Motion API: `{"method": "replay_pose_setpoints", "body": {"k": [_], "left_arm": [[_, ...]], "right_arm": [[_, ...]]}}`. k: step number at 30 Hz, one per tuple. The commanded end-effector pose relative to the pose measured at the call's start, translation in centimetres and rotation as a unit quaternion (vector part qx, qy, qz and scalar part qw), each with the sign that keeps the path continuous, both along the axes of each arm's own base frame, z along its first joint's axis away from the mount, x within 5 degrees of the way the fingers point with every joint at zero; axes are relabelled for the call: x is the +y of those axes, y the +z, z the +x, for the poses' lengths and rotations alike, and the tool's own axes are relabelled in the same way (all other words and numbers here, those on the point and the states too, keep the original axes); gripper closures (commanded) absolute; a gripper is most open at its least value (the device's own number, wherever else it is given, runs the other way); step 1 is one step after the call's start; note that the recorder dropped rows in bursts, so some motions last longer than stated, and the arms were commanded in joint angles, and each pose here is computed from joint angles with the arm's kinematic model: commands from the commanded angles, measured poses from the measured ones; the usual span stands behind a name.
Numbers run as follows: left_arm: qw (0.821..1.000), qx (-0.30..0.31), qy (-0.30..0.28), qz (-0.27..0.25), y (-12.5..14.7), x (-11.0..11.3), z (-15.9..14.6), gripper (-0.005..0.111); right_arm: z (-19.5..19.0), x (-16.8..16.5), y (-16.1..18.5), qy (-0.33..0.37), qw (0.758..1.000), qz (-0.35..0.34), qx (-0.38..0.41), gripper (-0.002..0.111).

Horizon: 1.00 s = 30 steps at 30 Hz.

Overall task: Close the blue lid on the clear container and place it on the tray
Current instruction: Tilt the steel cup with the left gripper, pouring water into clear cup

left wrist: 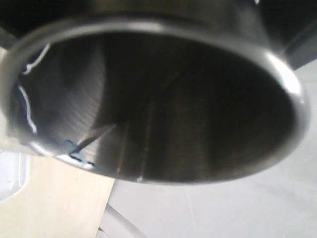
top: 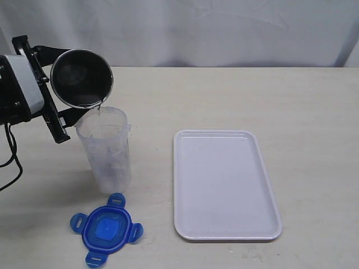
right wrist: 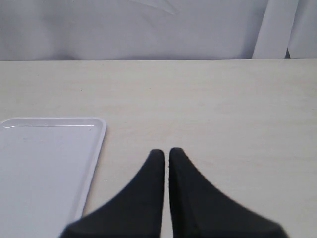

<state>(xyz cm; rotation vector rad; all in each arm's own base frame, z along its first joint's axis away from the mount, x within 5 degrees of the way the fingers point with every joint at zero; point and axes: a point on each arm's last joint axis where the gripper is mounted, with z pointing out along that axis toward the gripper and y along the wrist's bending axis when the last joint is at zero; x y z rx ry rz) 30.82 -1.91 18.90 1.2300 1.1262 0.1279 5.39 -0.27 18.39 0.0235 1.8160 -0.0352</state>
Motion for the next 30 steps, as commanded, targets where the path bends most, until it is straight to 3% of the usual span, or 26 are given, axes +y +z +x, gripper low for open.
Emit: {"method": "replay_pose_setpoints", "body": {"k": [1, 30], "left_arm": [[0.999, -0.032, -0.002, -0.012, 1.11, 0.00, 0.10, 0.107], [0.999, -0.045, -0.003, 0.001, 1.12, 0.01, 0.11, 0.107]], "right_arm": [[0.01, -0.02, 0.05, 0.000, 1.000, -0.006, -0.007, 0.104], [0.01, -0.02, 0.05, 0.000, 1.000, -0.006, -0.007, 0.104]]}}
